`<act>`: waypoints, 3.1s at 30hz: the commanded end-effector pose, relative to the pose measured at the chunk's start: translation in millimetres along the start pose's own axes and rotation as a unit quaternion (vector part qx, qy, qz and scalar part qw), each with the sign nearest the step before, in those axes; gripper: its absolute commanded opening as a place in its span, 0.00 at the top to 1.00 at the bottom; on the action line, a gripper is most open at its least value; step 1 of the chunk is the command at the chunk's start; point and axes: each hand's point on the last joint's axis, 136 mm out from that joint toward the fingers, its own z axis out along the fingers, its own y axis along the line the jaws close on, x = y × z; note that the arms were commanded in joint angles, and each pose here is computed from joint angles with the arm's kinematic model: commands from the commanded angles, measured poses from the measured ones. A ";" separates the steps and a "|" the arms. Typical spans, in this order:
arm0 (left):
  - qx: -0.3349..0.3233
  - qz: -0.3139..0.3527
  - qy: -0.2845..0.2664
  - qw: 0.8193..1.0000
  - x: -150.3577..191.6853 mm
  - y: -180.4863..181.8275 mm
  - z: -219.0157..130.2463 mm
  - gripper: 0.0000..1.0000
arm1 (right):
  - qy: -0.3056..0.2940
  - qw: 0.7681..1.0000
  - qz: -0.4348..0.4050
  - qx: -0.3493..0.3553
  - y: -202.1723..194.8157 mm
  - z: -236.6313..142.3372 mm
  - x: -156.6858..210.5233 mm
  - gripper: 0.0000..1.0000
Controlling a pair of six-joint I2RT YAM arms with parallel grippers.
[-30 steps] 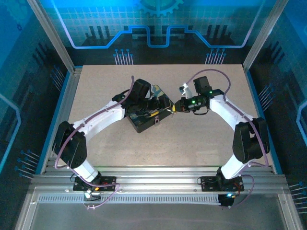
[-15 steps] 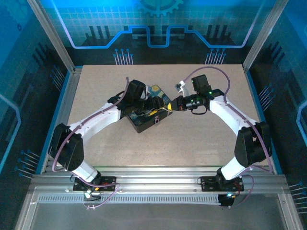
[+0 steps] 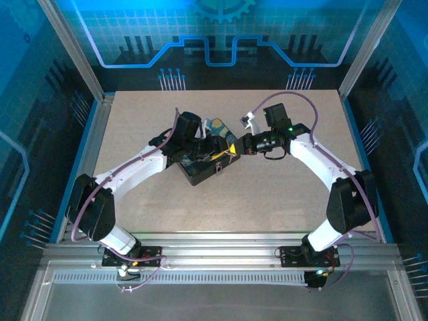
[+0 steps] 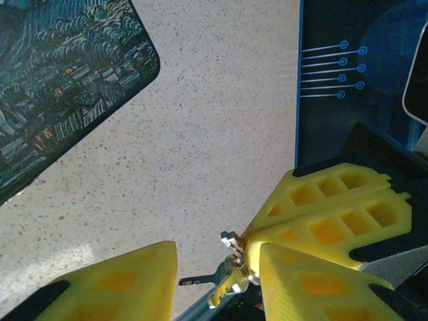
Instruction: Unlock a padlock with a key
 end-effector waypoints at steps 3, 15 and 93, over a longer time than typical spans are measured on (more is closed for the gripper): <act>0.021 0.008 0.003 1.000 1.5 -8.8 -4.2 0.70 | -0.003 1.000 -0.015 -0.018 15.4 2.0 -8.5 0.98; 0.024 0.019 0.005 1.000 2.8 -9.1 -7.0 1.00 | -0.004 1.000 -0.013 -0.014 14.7 2.9 -9.4 0.91; 0.127 0.267 0.089 0.951 25.3 -28.9 -56.8 0.54 | 0.038 0.979 -0.175 -0.101 48.2 -4.8 34.0 1.00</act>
